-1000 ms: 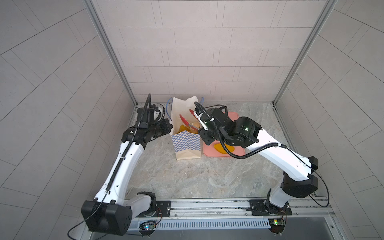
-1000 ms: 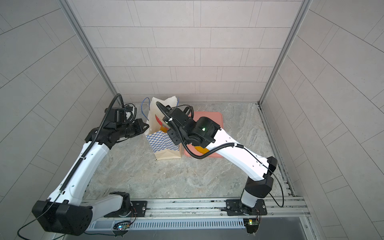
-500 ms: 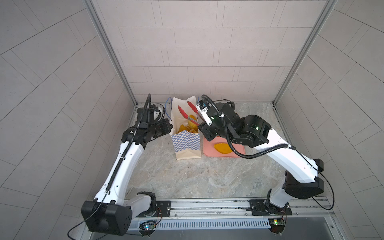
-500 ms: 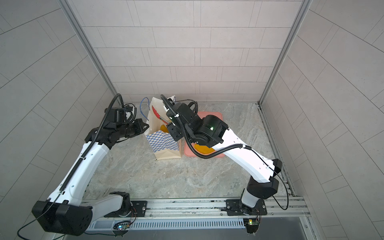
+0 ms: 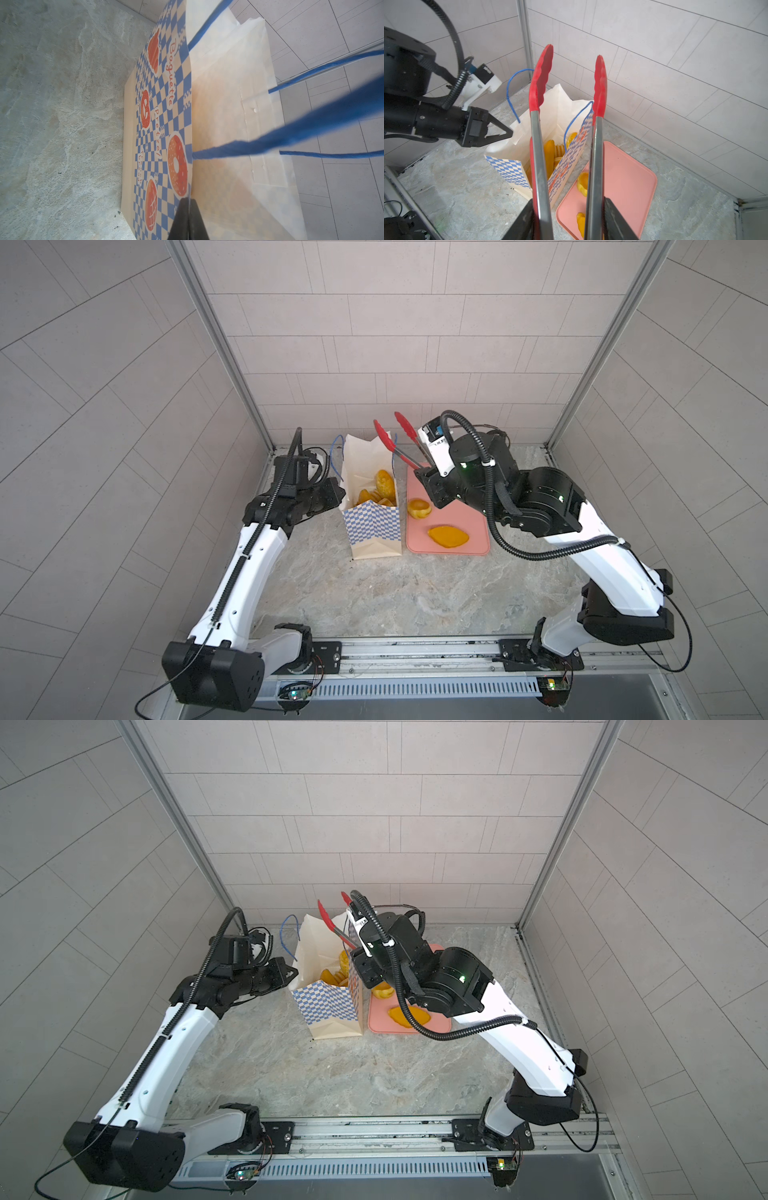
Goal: Place the fake bread into the paper bag
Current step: 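Withdraw the empty right tongs up out of the bag toward the tray, then lower the open right tongs around the yellow cup bun on the tray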
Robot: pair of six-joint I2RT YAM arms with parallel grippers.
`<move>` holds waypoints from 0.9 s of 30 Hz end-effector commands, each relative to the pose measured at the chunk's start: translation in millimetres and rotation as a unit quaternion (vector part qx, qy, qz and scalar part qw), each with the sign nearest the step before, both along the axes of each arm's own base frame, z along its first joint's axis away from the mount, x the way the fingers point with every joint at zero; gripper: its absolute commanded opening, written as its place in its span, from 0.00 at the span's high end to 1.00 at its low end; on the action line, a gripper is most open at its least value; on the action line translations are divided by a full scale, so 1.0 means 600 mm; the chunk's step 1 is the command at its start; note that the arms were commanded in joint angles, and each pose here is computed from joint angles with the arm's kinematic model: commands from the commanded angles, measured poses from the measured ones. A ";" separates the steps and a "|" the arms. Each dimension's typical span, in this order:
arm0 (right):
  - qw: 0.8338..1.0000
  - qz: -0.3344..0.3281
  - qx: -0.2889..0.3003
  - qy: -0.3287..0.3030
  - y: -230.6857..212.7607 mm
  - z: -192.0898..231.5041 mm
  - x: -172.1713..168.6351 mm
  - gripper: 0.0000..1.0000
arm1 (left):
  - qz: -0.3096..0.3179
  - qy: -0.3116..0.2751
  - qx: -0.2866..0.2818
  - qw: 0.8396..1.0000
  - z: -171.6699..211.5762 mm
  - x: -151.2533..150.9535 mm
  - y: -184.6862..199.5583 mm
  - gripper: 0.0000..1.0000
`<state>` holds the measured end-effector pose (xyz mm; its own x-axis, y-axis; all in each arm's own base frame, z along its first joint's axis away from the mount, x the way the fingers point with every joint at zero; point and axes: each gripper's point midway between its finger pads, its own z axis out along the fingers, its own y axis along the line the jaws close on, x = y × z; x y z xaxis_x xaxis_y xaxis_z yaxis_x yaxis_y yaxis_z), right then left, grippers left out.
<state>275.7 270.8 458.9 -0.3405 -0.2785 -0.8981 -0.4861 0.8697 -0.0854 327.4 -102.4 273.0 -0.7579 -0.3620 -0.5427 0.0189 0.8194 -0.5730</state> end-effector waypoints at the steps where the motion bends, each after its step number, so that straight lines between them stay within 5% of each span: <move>1: 0.999 -0.041 0.018 -0.030 -0.057 0.035 0.008 0.51 | -0.004 -0.013 -0.002 1.000 0.012 -0.006 -0.003 1.00; 14: 0.993 -0.101 0.000 0.066 -0.170 -0.093 0.049 0.50 | -0.005 -0.012 0.001 1.000 0.010 -0.006 -0.003 1.00; 27: 0.973 -0.071 -0.070 0.209 -0.154 -0.300 0.054 0.50 | -0.005 -0.011 -0.001 1.000 0.009 -0.002 -0.003 1.00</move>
